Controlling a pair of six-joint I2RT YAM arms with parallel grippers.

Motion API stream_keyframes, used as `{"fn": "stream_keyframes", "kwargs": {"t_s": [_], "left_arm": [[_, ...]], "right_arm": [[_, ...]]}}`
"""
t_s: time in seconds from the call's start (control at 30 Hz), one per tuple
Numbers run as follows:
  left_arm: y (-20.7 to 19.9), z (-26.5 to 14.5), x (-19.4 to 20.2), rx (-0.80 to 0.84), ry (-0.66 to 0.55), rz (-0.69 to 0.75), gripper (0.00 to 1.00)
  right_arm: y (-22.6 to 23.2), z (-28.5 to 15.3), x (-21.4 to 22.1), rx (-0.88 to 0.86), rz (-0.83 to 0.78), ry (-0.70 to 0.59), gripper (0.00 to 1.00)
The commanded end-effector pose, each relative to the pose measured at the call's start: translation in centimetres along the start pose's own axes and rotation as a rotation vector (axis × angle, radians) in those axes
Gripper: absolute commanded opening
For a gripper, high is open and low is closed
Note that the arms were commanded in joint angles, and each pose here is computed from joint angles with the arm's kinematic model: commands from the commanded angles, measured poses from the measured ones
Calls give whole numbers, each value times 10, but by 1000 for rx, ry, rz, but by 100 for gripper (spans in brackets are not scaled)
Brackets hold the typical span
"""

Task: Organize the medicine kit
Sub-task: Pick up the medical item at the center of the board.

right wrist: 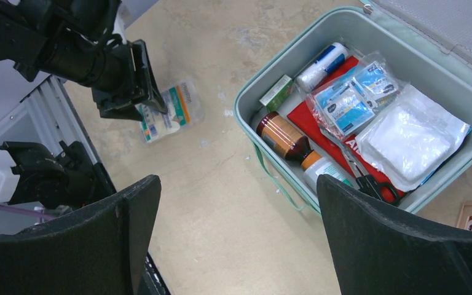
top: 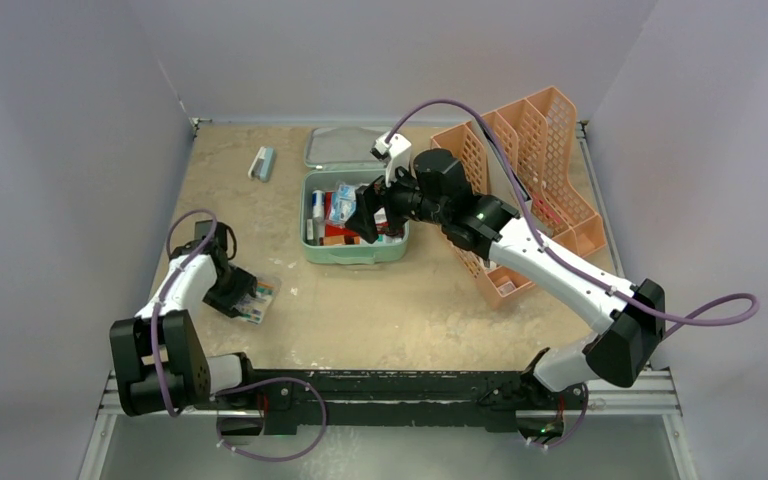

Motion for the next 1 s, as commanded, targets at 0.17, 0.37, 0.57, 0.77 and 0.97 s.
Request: {"fn": "stream_keyframes", "kwargs": {"t_s": [0.17,0.37,0.57,0.77,0.97], "left_arm": [[9,18,17,-23,65,-1,41],[15,22,20,-57,69,2,20],[7,9,11,-13,38,15,7],[-19,-30,-16,113,-46,75,14],[-52,-75,-33,306,-139,173,14]], "right_arm": [[5,-4,-18,-3,7,-45,99],[6,1,-19,-6,13,-40,99],[4,2,-18,1,16,-38,99],[4,4,-17,2,23,-33,99],[5,18,-11,-1,154,-21,99]]}}
Point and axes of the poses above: each gripper's point midway between its finger pads, its own z axis out along the fingers, its own y axis along the line the jaws close on, x = y × z, the point moved 1 cm from there along -z, back along the fingers, and after that the axes turned 5 degrees about z, right-handed, at the moved point
